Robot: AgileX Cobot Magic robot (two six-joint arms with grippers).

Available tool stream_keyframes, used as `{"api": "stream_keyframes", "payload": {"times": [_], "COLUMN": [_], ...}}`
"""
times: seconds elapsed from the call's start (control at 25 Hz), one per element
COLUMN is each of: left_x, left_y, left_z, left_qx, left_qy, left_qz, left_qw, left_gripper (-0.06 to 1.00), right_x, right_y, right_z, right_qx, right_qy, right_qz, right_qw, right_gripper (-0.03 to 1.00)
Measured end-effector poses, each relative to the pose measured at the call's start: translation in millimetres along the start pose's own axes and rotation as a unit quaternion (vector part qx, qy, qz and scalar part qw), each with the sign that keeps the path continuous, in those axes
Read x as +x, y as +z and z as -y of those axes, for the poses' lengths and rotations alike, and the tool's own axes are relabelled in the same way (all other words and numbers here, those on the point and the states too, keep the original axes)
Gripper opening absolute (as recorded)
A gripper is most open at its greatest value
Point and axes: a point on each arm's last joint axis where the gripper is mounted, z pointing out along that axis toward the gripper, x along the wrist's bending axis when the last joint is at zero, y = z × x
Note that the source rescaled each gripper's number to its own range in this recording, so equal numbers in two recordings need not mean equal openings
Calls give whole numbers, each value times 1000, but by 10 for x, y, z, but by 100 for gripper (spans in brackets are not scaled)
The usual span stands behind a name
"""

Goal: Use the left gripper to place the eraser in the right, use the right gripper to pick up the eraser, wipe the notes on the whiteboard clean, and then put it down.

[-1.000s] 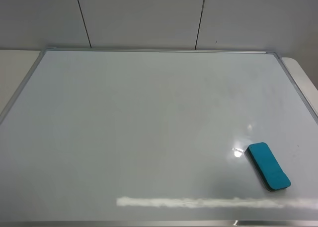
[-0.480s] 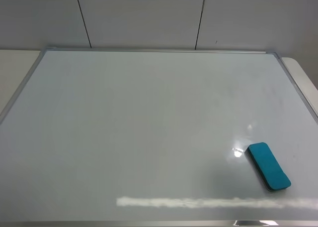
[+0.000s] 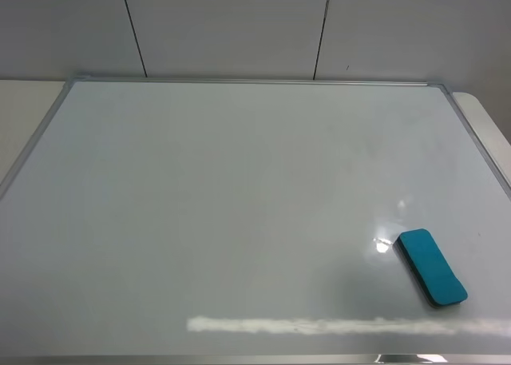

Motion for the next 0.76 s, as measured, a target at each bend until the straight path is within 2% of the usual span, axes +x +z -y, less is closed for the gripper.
{"api": "stream_keyframes", "payload": {"times": [0.76], "left_x": [0], "left_y": [0], "left_z": [0], "left_qx": [0], "left_qy": [0], "left_qz": [0], "left_qw": [1000], "left_gripper": [100], "right_x": [0], "right_y": [0], "right_z": [0], "right_qx": [0], "right_qy": [0], "right_qz": [0], "right_qw": [1000], "right_gripper": [100]}}
